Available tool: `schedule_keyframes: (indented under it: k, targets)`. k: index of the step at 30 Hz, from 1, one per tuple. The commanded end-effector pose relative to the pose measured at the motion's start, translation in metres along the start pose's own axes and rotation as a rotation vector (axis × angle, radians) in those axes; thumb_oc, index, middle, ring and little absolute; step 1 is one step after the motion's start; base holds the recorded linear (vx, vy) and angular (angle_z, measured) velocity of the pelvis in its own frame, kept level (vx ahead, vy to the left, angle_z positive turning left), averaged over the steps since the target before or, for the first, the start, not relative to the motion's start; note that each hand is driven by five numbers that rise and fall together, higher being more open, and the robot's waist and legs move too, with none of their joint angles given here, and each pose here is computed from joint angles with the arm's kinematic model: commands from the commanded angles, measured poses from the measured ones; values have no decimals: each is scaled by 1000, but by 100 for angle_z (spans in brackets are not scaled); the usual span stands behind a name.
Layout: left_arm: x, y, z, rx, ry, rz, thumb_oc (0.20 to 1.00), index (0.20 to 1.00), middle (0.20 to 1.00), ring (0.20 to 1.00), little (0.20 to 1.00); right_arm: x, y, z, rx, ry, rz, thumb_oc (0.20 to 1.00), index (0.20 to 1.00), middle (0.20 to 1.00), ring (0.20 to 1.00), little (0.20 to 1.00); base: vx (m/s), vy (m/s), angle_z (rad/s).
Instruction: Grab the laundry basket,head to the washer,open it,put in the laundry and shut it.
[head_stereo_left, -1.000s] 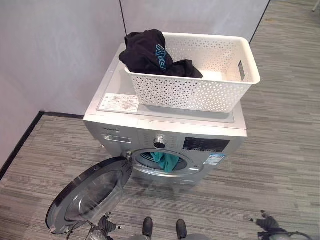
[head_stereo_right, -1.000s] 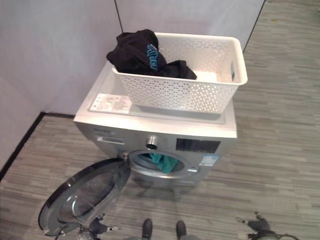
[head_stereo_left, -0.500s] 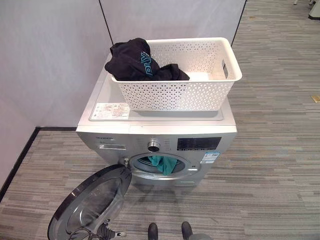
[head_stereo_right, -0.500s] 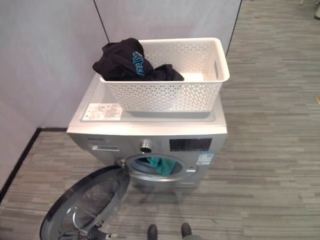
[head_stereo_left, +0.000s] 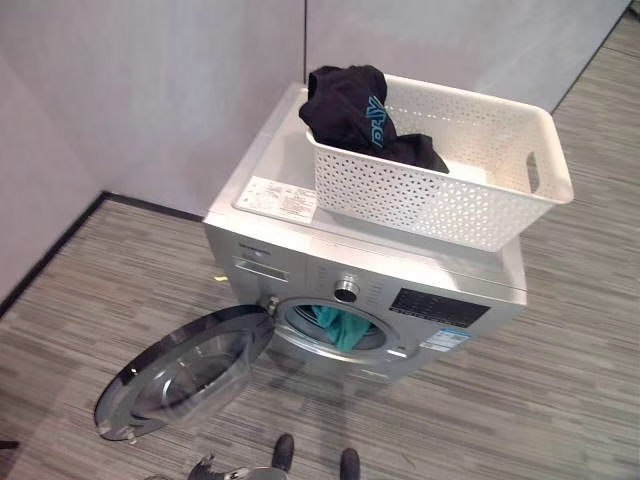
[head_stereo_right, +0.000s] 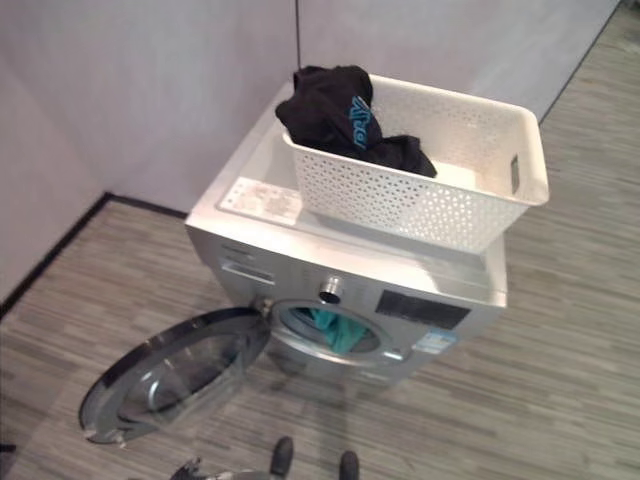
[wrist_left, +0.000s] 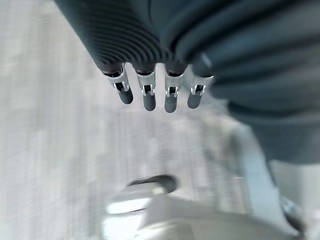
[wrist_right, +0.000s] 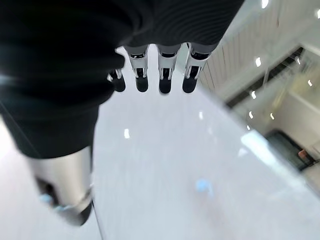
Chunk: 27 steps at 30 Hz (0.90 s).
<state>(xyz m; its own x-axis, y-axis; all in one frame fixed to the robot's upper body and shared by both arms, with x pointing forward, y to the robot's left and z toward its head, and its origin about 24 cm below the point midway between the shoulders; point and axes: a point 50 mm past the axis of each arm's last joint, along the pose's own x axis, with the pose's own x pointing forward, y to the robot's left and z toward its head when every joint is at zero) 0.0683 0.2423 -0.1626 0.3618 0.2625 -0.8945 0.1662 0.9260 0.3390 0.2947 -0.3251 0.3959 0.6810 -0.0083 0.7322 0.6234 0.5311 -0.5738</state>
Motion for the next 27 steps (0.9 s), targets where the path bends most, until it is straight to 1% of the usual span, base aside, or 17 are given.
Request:
schedule_keyframes:
  k: [1,2,3,4,5,6,7,10,12,16,18,20,21,22,24,25,27]
  targets:
    - [-7,13,-38,-7,135,27,1000,1000,1000,1000,1000,19,-2,8,46,19,-10,1000,1000,1000,1000,1000,11,41,13]
    - [-7,13,-38,-10,137,24,1000,1000,1000,1000,1000,24,2,9,24,37,15,1000,1000,1000,1000,1000,9,41,4]
    - [-7,18,-38,-9,142,37,1000,1000,1000,1000,1000,36,8,14,-84,58,78,1000,1000,1000,1000,1000,10,35,0]
    - [-7,21,-37,-13,139,44,1000,1000,1000,1000,1000,41,11,17,-126,66,116,1000,1000,1000,1000,1000,0,0,0]
    - [-7,19,-37,-15,137,40,1000,1000,1000,1000,1000,42,11,19,-128,62,117,1000,1000,1000,1000,1000,8,18,9]
    - [-7,21,-36,-22,136,44,1000,1000,1000,1000,1000,45,15,22,-146,64,153,1000,1000,1000,1000,1000,-16,22,21]
    - [-6,25,-33,-68,122,57,1000,1000,1000,1000,1000,48,23,32,-133,30,196,1000,1000,1000,1000,1000,-20,25,23]
    - [-5,25,-29,-71,110,61,1000,1000,1000,1000,1000,46,24,24,-140,65,206,1000,1000,1000,1000,1000,-8,9,5]
    - [-3,26,-22,-54,88,53,1000,1000,1000,1000,1000,44,33,23,-290,77,319,1000,1000,1000,1000,1000,23,20,7]
    - [-1,25,-11,-46,44,49,1000,1000,1000,1000,1000,43,36,13,-361,116,333,1000,1000,1000,1000,1000,-3,11,5]
    - [2,26,1,-31,3,59,1000,1000,1000,1000,1000,41,45,2,-475,150,334,1000,1000,1000,1000,1000,-11,25,10]
    - [3,26,6,-25,-14,62,1000,1000,1000,1000,1000,43,50,4,-511,141,335,1000,1000,1000,1000,1000,-1,7,-2]
    - [4,24,19,-4,-55,62,1000,1000,1000,1000,1000,46,52,2,-505,161,277,1000,1000,1000,1000,1000,0,0,0]
    - [4,25,19,-4,-55,63,1000,1000,1000,1000,1000,46,52,2,-505,161,277,1000,1000,1000,1000,1000,0,0,0]
    - [6,22,33,18,-102,72,1000,1000,1000,1000,1000,48,54,3,-513,158,214,1000,1000,1000,1000,1000,-2,5,3]
    - [7,23,49,39,-154,83,1000,1000,1000,1000,1000,52,61,8,-588,128,208,1000,1000,1000,1000,1000,-9,35,8]
    - [7,22,53,39,-168,85,1000,1000,1000,1000,1000,53,62,10,-583,120,196,1000,1000,1000,1000,1000,-5,15,-2]
